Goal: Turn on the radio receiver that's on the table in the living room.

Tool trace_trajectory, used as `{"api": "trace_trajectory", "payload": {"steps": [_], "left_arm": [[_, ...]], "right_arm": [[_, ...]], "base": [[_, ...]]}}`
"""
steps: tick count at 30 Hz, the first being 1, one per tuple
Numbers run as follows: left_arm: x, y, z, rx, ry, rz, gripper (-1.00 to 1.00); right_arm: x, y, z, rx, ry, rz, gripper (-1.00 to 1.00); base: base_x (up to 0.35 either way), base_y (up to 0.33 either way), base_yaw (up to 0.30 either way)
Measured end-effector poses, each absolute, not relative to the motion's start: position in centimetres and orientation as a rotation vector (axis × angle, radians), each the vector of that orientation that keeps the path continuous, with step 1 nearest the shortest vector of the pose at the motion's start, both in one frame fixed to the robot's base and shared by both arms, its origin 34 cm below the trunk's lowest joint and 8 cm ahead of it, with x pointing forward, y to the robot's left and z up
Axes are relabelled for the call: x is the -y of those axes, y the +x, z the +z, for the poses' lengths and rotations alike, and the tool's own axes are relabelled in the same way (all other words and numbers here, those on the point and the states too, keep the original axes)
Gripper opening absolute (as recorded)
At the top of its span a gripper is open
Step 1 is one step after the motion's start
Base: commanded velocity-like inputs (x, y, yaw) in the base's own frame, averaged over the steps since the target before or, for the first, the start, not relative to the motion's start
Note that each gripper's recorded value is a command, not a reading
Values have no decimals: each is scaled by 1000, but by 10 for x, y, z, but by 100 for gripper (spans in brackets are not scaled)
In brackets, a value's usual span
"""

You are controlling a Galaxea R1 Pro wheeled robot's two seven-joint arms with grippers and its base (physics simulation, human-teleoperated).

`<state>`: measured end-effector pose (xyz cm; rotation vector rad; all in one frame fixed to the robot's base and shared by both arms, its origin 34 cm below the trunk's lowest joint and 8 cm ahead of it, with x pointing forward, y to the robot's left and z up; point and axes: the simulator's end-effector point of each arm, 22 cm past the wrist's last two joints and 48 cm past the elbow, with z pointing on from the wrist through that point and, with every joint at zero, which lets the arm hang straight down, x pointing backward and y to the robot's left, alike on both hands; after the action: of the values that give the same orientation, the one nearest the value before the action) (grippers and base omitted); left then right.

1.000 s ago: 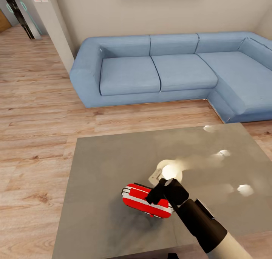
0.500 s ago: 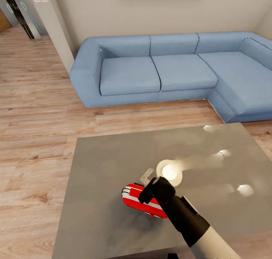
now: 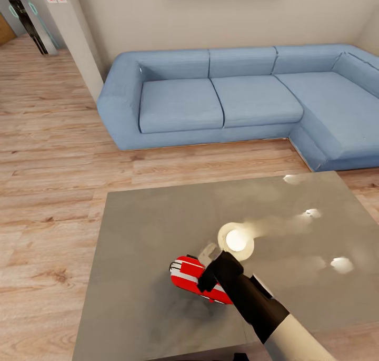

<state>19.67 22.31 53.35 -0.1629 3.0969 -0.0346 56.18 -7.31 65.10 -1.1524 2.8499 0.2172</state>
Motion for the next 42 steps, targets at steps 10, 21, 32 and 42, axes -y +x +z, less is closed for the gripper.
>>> {"api": "trace_trajectory", "payload": {"steps": [10,21,32,42], "left_arm": [[-223,197,533,-3097,-163,-35,100],[-223,197,533,-3097,-163,-35,100],[-223,197,533,-3097,-163,-35,100],[-223,197,534,-3096,-163,-35,100]], "right_arm": [[84,553,635,-2846,-1188,241,100],[87,554,634,-2842,-1191,243,100],[88,555,633,-2840,-1195,231,100],[106,580,620,-2825,-1231,154,-100]], "base": [[0,0,0],[0,0,0],[0,0,0],[0,0,0]]}}
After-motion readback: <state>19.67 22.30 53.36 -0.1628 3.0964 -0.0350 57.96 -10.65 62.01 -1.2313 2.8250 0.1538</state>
